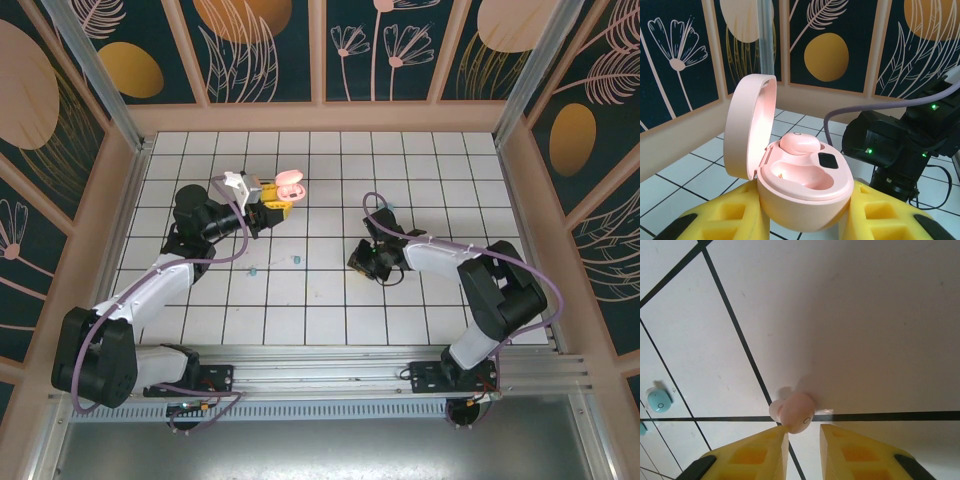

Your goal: Insert the wireless bluetooth earbuds into the charging case

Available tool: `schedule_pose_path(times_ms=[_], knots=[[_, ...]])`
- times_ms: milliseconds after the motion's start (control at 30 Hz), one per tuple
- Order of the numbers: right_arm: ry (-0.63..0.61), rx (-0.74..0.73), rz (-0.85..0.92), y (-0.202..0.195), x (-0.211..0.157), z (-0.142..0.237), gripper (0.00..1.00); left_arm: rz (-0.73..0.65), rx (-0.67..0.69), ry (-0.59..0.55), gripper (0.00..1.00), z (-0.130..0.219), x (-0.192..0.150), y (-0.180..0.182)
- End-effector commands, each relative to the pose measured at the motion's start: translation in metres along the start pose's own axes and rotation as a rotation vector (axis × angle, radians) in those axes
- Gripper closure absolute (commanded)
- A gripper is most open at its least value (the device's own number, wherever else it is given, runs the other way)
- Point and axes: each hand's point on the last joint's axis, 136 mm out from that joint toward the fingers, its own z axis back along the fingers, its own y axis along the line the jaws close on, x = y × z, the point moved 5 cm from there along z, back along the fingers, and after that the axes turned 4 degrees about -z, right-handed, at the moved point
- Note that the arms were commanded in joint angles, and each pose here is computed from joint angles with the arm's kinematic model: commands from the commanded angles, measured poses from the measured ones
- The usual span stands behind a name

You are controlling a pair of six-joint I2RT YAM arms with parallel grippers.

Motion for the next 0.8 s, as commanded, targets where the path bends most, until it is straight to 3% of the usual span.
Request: schedule_pose_path(times_ms=[0, 333, 767], knots=[[-0.025, 0.014, -0.006, 0.008, 0.009, 0.0, 0.75, -0.045, 0.009, -0.018, 0.86, 0.003, 0.006, -0.001], [-0.023, 0.014, 0.005, 0.012, 0.013, -0.006, 0.74, -0.04, 0.011, -0.012, 0.86, 0.003, 0.004, -0.001], [-0.024, -0.028, 0.019, 0.006, 0.016, -0.016, 0.82, -0.036, 0.011, -0.004, 0.86, 0.003, 0.001, -0.002]])
